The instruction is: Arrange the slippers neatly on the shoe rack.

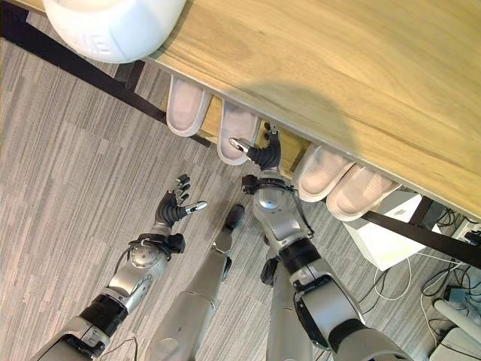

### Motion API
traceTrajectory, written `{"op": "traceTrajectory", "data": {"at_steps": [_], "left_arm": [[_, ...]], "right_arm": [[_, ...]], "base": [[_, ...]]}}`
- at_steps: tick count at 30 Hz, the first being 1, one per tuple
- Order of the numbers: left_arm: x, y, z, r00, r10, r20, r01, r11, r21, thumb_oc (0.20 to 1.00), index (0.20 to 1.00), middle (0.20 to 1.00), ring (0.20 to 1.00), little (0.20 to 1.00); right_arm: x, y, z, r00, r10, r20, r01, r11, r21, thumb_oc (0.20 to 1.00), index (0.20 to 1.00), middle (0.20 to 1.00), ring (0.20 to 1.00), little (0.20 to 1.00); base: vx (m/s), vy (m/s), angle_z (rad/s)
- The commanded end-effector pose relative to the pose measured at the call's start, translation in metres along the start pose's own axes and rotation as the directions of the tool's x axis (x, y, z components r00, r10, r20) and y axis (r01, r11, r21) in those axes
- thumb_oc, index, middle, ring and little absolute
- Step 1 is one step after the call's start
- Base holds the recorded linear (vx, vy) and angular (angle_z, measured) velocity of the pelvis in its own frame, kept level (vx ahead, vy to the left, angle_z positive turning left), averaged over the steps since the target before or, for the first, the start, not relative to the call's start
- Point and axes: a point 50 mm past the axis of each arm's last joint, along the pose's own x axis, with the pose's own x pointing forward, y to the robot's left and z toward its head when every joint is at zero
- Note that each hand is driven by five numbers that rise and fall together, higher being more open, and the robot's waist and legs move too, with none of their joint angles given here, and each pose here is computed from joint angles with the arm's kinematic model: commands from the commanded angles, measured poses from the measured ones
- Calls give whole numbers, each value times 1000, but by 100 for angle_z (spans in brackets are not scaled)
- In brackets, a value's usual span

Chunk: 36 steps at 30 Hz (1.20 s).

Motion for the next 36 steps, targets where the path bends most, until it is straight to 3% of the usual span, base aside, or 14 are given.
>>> {"op": "traceTrajectory", "data": {"at_steps": [1,4,7,11,13,18,22,26,32,36], "left_arm": [[-2,-6,0,998,-60,3,60,998,33,1000,1000,1000,1000,1000],[-3,-10,-2,997,-80,-5,80,996,36,1000,1000,1000,1000,1000],[-3,-10,-1,996,-84,-2,84,996,29,1000,1000,1000,1000,1000],[-3,-8,-4,997,-76,-11,76,996,39,1000,1000,1000,1000,1000],[-5,-6,-8,997,-68,-30,69,997,41,1000,1000,1000,1000,1000],[-19,8,-31,991,-34,-126,37,999,26,1000,1000,1000,1000,1000],[-34,20,-47,981,-19,-191,22,1000,15,1000,1000,1000,1000,1000],[-57,47,-70,957,-3,-289,23,997,68,1000,1000,1000,1000,1000],[-73,62,-71,930,-138,-341,260,902,345,1000,1000,1000,1000,1000],[-76,50,-50,866,-369,-337,493,736,463,1000,1000,1000,1000,1000]], "right_arm": [[-14,23,-18,984,108,-141,-67,960,272,1000,1000,1000,1000,1000],[-15,37,-16,974,157,-163,-85,922,377,1000,1000,1000,1000,1000],[-2,39,-1,981,147,-129,-92,928,361,1000,1000,1000,1000,1000],[4,24,7,990,116,-79,-94,966,241,1000,1000,1000,1000,1000],[-5,14,-6,988,114,-101,-91,974,208,1000,1000,1000,1000,1000],[-41,-34,-55,968,118,-222,-135,989,-66,1000,1000,1000,1000,1000],[-63,-57,-79,936,159,-313,-224,957,-183,1000,1000,1000,1000,1000],[-111,-107,-112,844,212,-492,-409,849,-336,1000,1000,1000,1000,1000],[-173,-156,-133,712,196,-674,-512,802,-308,1000,1000,1000,1000,1000],[-201,-175,-144,614,178,-769,-546,800,-250,1000,1000,1000,1000,1000]], "base": [[67,-64,4],[23,-24,11],[7,-6,2],[0,0,0],[-9,-13,-2],[9,-55,-4],[60,-74,-15],[65,-128,-7],[50,-58,-28],[53,-43,-30]]}}
